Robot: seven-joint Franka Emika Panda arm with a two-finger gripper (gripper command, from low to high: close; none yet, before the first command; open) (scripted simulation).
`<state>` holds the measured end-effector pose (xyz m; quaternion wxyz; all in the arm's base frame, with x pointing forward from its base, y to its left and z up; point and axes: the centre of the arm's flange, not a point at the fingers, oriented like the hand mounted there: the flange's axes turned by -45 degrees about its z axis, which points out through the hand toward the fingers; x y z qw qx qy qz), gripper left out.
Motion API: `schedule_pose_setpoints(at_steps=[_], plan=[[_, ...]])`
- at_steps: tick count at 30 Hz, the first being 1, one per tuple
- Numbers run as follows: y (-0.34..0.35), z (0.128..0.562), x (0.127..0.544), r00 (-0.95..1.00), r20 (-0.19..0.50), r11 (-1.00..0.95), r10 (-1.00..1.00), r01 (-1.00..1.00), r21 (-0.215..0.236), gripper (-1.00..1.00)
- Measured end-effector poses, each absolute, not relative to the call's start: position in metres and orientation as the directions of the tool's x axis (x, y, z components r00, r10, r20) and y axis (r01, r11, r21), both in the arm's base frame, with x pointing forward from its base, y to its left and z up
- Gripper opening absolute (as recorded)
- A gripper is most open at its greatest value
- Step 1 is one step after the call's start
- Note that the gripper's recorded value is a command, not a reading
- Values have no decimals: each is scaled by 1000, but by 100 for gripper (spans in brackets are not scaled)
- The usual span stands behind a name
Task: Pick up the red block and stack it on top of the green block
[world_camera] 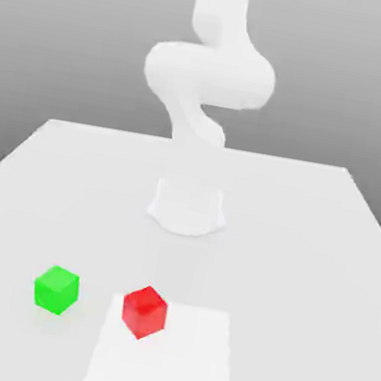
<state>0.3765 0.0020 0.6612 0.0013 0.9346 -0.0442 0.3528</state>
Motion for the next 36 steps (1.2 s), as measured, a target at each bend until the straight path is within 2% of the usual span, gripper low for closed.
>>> schedule_pose_setpoints(at_steps=[4,9,13,17,18,26,27,33,36], plan=[[-4,562,417,813,538,-972,-222,-230,-54,0],[-20,437,433,834,373,-908,-406,-413,-65,0],[-33,336,419,798,222,-825,-560,-563,-54,0],[-40,235,375,697,46,-698,-716,-716,-18,0],[-40,219,368,677,23,-677,-736,-736,-11,0],[-40,155,362,656,1,-656,-754,-754,-3,0],[-40,147,361,657,1,-657,-754,-754,-2,-100],[-40,144,360,657,2,-657,-754,-754,-2,-100],[-40,157,363,656,3,-656,-755,-755,-4,-100]])
